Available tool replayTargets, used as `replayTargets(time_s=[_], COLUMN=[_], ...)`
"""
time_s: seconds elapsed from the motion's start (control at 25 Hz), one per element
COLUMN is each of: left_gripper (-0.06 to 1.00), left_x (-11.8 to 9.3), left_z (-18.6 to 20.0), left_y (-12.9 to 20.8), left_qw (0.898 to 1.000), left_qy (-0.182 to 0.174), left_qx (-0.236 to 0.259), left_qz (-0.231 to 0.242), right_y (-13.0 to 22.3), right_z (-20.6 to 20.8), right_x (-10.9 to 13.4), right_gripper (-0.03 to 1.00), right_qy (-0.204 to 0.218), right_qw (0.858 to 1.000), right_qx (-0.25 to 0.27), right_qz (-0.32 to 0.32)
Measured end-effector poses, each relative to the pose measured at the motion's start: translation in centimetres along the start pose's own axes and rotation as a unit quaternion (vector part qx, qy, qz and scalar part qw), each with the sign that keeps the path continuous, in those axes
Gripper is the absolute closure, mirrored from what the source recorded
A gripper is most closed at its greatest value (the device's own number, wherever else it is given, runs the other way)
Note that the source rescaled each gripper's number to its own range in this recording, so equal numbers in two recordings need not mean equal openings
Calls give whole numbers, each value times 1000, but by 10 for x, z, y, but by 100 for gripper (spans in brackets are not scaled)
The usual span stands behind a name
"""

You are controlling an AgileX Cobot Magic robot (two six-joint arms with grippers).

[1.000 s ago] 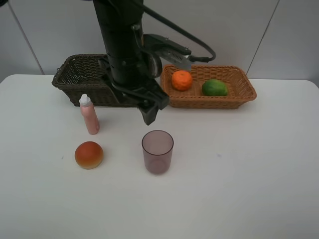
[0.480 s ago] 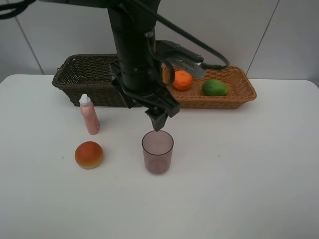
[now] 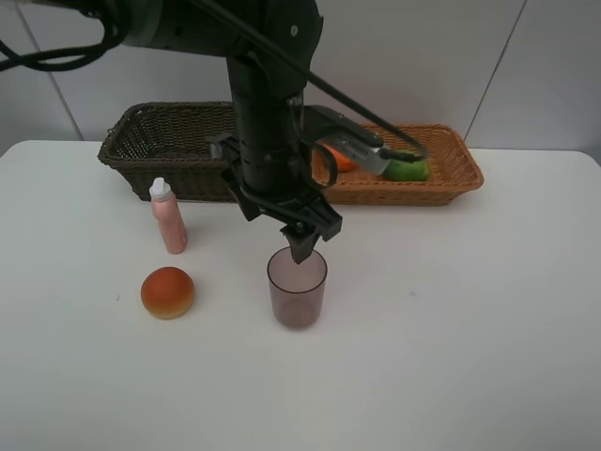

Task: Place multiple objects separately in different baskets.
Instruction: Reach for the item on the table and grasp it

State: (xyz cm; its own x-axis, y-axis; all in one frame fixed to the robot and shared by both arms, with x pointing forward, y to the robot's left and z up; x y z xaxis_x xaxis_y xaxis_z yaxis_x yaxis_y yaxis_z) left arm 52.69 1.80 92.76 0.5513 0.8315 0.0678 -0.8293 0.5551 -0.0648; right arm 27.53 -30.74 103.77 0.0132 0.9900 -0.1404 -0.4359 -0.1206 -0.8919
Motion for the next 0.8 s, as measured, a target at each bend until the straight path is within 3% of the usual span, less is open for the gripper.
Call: replayTargets(time_s=[0.8], left_gripper=[-6], left_x=[1], left_z=[-21], left_y=[3], left_qw=[998], left_qy=[-15], left_qx=[38], left_qz=[-43], right_y=[0], right_z=[0], right_x=[0], right_gripper=[13], right_qy=[0], right_qw=[1000], right_qx=[0], right_qz=[0])
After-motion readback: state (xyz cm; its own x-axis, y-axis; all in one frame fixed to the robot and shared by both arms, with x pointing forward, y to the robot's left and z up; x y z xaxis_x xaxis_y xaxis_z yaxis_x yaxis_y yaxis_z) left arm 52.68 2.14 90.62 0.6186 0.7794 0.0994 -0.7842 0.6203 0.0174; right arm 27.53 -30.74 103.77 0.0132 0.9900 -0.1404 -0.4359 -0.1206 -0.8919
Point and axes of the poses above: a point on each arm's last joint axis where the gripper is mounted, z pointing back along that axis away from the gripper, x along the wrist's bending axis when the last joint is at zero, y = z × x, the point moved 5 cm from there along -z, pointing out along that axis toward the gripper, and after that the axes turned 11 degrees about z, right-handed, at the moved point
